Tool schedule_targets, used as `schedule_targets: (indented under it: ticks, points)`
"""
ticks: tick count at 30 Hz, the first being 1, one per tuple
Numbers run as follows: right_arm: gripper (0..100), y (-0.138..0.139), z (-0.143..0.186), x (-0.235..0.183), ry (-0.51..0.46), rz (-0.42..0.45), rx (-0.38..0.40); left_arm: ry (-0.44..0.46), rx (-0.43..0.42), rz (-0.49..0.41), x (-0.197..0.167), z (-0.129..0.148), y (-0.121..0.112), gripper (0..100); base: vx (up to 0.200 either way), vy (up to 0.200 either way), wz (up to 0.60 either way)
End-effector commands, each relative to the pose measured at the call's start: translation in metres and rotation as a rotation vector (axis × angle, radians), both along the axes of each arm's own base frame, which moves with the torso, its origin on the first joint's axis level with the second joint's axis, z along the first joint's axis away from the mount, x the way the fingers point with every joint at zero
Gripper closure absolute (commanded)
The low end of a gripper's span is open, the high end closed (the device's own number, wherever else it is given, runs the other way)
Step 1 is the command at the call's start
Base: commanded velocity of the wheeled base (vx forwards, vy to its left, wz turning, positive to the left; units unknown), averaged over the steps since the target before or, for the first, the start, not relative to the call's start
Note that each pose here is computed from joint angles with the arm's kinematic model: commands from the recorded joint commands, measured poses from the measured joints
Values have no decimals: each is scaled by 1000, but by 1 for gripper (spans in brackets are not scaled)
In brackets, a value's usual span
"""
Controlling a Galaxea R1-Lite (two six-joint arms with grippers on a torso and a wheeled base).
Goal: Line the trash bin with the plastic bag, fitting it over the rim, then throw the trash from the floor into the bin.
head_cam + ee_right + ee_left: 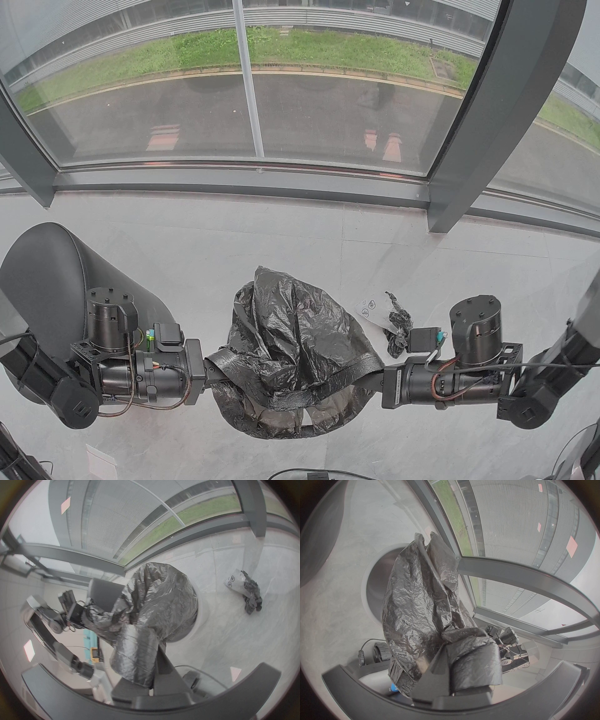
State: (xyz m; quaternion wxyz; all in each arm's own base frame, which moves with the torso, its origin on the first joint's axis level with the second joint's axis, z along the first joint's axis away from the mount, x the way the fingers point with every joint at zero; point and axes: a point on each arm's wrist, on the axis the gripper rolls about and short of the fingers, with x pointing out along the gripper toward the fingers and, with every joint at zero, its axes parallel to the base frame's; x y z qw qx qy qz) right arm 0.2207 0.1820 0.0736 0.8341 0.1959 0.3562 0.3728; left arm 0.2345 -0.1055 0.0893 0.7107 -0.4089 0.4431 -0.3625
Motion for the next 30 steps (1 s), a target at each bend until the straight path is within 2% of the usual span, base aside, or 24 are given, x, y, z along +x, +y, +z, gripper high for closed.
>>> schedule_targets:
  ticks: [1,5,10,14,26,30]
  points:
    - [100,0,82,-31,20,27,192,13,-41,20,-7,13,3,100,0,0,0]
    - [100,0,110,-33,98,58,264,38,-35,22,-6,7,3,100,0,0,0]
    - [100,5,122,-27,149,59,243,52,-30,27,-4,4,3,100,0,0,0]
    - [100,8,122,-24,189,50,258,72,-43,49,-5,7,7,100,0,0,0]
    - [100,6,136,-28,196,60,303,181,-92,34,-21,8,9,100,0,0,0]
    - [100,2,138,-31,206,55,307,182,-101,19,-32,12,9,100,0,0,0]
